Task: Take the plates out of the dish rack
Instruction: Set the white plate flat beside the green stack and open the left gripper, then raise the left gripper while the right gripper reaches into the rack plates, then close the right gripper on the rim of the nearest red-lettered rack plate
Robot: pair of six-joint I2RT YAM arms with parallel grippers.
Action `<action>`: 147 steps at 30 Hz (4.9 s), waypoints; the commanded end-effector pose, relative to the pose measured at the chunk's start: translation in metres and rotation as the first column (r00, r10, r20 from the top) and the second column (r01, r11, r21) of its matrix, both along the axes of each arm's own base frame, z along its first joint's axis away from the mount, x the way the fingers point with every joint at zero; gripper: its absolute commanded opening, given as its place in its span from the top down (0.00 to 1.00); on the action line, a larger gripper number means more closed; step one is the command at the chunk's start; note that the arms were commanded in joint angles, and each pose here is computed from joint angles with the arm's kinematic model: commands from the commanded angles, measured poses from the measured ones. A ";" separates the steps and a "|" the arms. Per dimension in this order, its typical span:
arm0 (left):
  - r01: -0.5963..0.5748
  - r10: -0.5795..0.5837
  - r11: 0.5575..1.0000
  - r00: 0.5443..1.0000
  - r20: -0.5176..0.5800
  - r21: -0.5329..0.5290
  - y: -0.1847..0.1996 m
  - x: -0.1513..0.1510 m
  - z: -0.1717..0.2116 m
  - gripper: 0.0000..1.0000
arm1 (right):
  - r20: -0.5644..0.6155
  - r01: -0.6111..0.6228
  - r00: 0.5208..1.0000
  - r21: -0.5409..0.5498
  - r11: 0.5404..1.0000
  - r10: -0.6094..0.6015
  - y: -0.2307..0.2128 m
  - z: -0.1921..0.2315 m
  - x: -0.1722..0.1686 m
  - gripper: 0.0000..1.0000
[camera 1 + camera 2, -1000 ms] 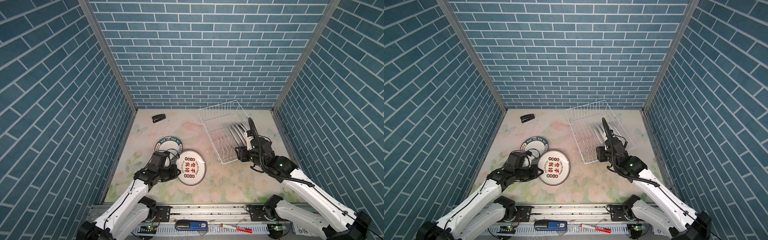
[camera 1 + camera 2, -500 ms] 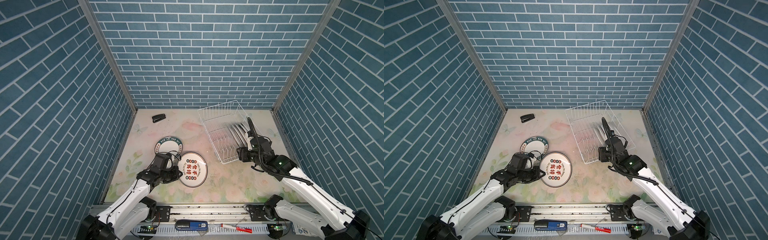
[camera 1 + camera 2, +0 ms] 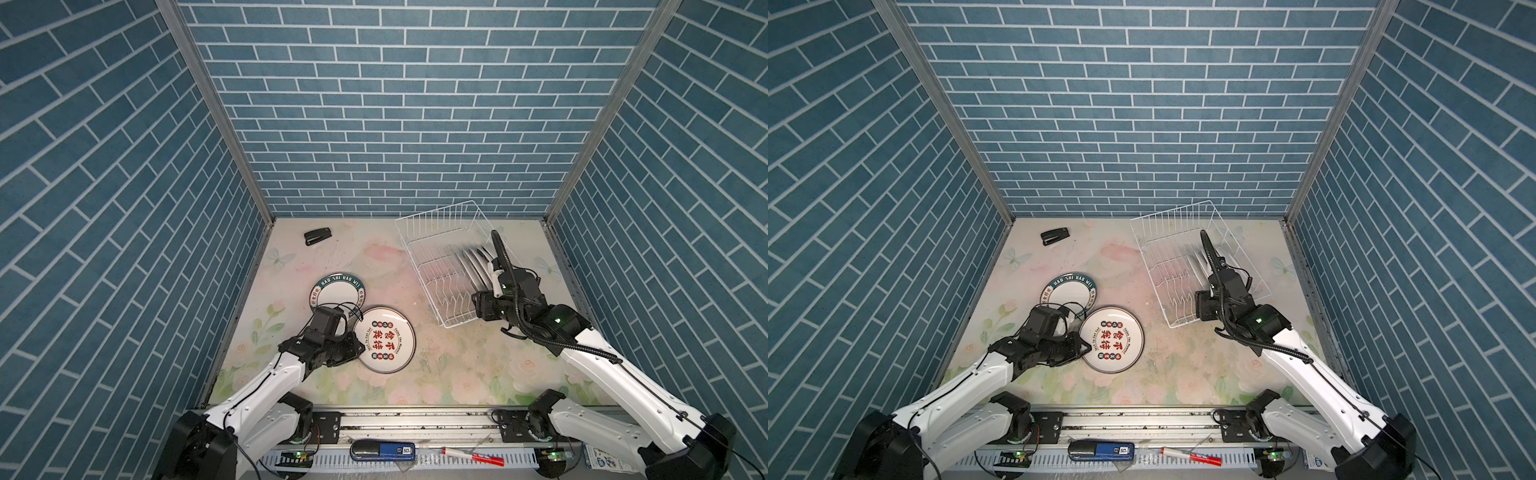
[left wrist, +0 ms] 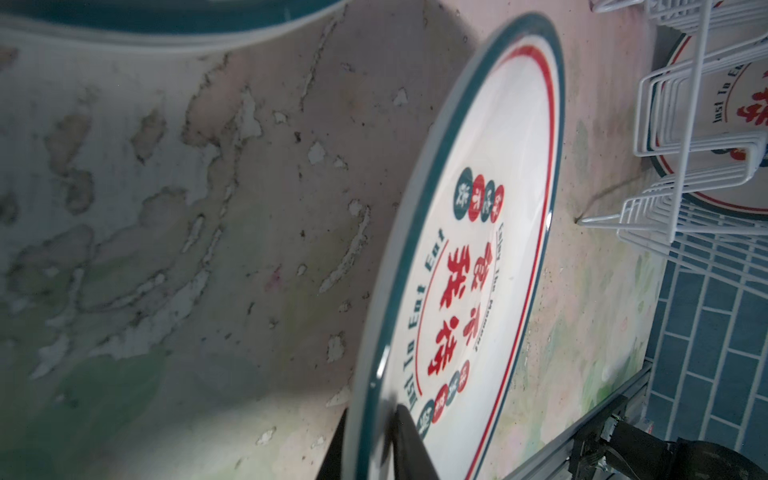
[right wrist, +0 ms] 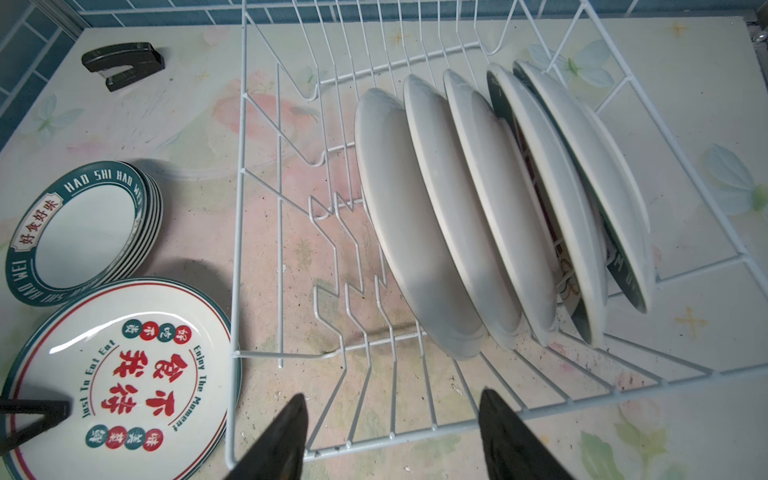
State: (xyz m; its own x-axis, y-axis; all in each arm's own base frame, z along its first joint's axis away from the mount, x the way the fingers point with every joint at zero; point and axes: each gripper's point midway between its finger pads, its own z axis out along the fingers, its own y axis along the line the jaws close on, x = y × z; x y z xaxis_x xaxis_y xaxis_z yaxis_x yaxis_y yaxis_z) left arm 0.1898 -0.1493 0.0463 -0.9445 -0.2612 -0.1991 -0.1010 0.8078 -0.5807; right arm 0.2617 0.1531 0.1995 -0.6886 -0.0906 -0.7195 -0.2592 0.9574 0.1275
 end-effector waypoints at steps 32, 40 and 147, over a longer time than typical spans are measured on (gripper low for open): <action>-0.077 0.048 0.958 0.993 0.112 0.278 0.049 0.010 0.023 0.24 | 0.061 -0.048 0.997 -0.092 0.995 0.054 0.016 0.055 0.031 0.35; -0.139 0.073 0.941 0.974 0.214 0.310 0.058 0.027 0.055 0.13 | 0.056 -0.086 0.994 -0.154 0.984 0.095 0.029 0.052 0.043 0.36; -0.239 0.128 0.932 0.921 0.368 0.272 0.056 0.066 0.092 0.01 | 0.077 0.139 0.990 -0.710 0.690 -0.121 0.006 -0.039 0.088 0.98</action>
